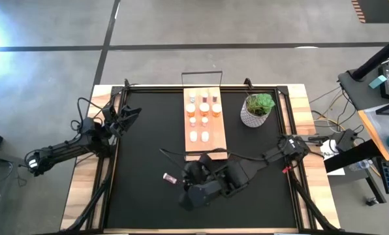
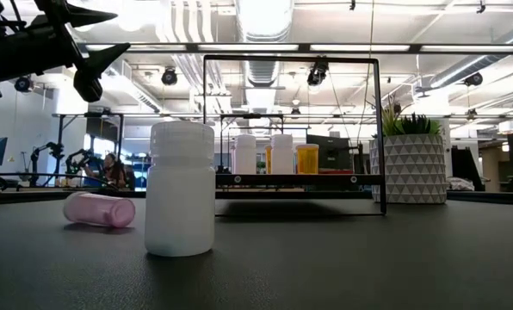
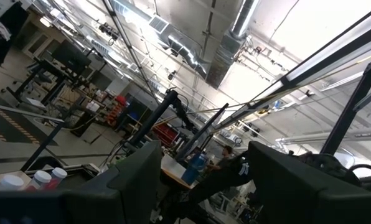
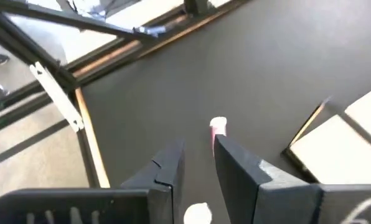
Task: Pick and place medicine bottles onto shelf by color
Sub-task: Put the white pill bottle on the shelf aligned with the white pill bottle
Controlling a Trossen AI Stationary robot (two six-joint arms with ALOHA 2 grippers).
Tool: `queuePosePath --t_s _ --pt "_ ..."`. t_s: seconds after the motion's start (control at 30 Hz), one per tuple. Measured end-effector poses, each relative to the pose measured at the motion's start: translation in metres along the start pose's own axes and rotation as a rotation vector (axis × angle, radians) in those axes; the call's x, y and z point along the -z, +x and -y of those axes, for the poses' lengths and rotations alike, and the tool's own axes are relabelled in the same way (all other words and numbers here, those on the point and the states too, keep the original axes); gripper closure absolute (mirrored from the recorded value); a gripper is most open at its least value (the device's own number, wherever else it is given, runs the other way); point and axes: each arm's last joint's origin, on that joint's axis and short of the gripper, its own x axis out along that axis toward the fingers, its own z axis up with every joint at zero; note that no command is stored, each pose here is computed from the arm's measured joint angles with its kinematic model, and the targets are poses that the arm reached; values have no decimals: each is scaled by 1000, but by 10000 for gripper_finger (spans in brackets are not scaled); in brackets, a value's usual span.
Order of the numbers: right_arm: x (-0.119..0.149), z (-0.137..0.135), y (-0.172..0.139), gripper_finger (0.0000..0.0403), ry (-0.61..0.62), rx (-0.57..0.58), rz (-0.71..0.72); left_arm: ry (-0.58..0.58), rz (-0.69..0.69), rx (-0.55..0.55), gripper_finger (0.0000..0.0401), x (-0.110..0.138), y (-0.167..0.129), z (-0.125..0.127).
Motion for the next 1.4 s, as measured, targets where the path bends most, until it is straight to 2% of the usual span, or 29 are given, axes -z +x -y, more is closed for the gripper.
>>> queuePosePath --t_s 0.17,0.33,0.67,0.97,1.1,1.4 --pt "14 1 16 315 63 62 -62 0 0 0 177 0 0 0" --pt "37 -1 42 274 110 83 -218 0 0 0 177 0 0 0" --pt "68 -2 69 145 181 108 -443 0 0 0 177 0 0 0" --pt "94 -7 99 23 174 142 -478 0 0 0 177 0 0 0" --pt "101 -5 109 5 163 168 -488 0 0 0 177 0 0 0" --pt "109 -5 124 3 136 176 -462 0 0 0 177 0 0 0"
